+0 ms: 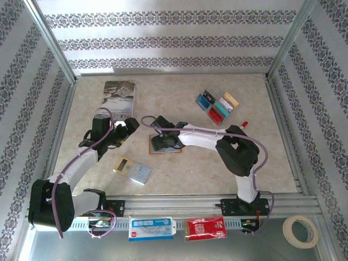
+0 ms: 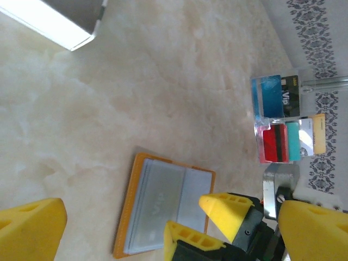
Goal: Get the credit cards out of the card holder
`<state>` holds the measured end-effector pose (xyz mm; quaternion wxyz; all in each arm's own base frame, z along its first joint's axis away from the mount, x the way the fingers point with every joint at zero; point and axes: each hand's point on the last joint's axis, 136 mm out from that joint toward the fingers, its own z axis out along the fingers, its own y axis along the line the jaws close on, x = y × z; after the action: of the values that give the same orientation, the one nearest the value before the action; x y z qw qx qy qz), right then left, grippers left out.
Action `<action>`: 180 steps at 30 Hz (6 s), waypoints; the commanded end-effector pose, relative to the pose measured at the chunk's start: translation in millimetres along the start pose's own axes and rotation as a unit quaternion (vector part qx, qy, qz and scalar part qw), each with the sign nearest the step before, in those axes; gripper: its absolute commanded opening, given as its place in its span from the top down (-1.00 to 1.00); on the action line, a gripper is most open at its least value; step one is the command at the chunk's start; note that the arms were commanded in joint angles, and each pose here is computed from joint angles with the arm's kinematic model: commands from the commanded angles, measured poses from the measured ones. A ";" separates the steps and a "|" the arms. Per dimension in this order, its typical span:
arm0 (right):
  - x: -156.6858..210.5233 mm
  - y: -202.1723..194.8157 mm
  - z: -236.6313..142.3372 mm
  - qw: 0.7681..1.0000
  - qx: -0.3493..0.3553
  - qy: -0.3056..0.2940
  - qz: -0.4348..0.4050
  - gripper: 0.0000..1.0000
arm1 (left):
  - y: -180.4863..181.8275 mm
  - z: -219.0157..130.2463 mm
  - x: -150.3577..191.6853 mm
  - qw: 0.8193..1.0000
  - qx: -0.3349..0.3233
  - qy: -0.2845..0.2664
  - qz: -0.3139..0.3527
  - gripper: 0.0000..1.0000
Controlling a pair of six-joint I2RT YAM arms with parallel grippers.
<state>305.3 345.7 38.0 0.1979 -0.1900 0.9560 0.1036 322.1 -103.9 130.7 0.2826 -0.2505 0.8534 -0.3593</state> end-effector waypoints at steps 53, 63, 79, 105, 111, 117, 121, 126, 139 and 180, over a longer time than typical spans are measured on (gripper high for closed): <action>22.5 -35.4 20.6 0.990 -0.097 0.055 0.086 0.32 | -8.4 75.4 86.3 0.998 -0.002 0.060 -0.003 0.31; 14.1 -27.1 15.3 0.982 -0.145 0.046 0.109 0.50 | -9.9 97.0 89.9 0.997 0.008 0.071 -0.006 0.35; 11.3 -31.6 11.1 0.977 -0.172 0.038 0.121 0.66 | -8.4 88.6 96.1 0.995 -0.026 0.089 0.023 0.34; 13.9 -32.6 11.3 0.976 -0.174 0.039 0.122 0.67 | -3.1 102.7 114.7 0.987 -0.059 0.137 0.067 0.46; 13.0 -32.4 10.4 0.976 -0.176 0.038 0.120 0.67 | -3.6 108.5 120.2 0.985 -0.054 0.153 0.066 0.46; 12.2 -32.7 9.0 0.975 -0.180 0.038 0.123 0.67 | -5.1 111.1 123.6 0.983 -0.048 0.161 0.068 0.47; 8.7 -32.4 4.4 0.974 -0.185 0.033 0.124 0.66 | -11.1 111.8 123.7 0.984 -0.034 0.163 0.070 0.47; -3.4 -29.1 -9.2 0.971 -0.201 0.018 0.129 0.60 | -12.9 112.8 121.6 0.984 -0.032 0.158 0.077 0.52; -38.2 -53.9 -66.2 0.966 -0.188 -0.074 0.163 0.36 | -43.5 120.0 130.4 0.981 0.032 0.172 0.088 0.41; -26.9 -100.8 -79.2 0.956 -0.165 -0.095 0.221 0.40 | -57.2 94.4 114.5 0.980 -0.042 0.106 0.165 0.05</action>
<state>347.2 217.9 110.6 0.2519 0.0251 0.9221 0.2928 317.8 -293.6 99.2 0.2243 -0.0599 0.9038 -0.3596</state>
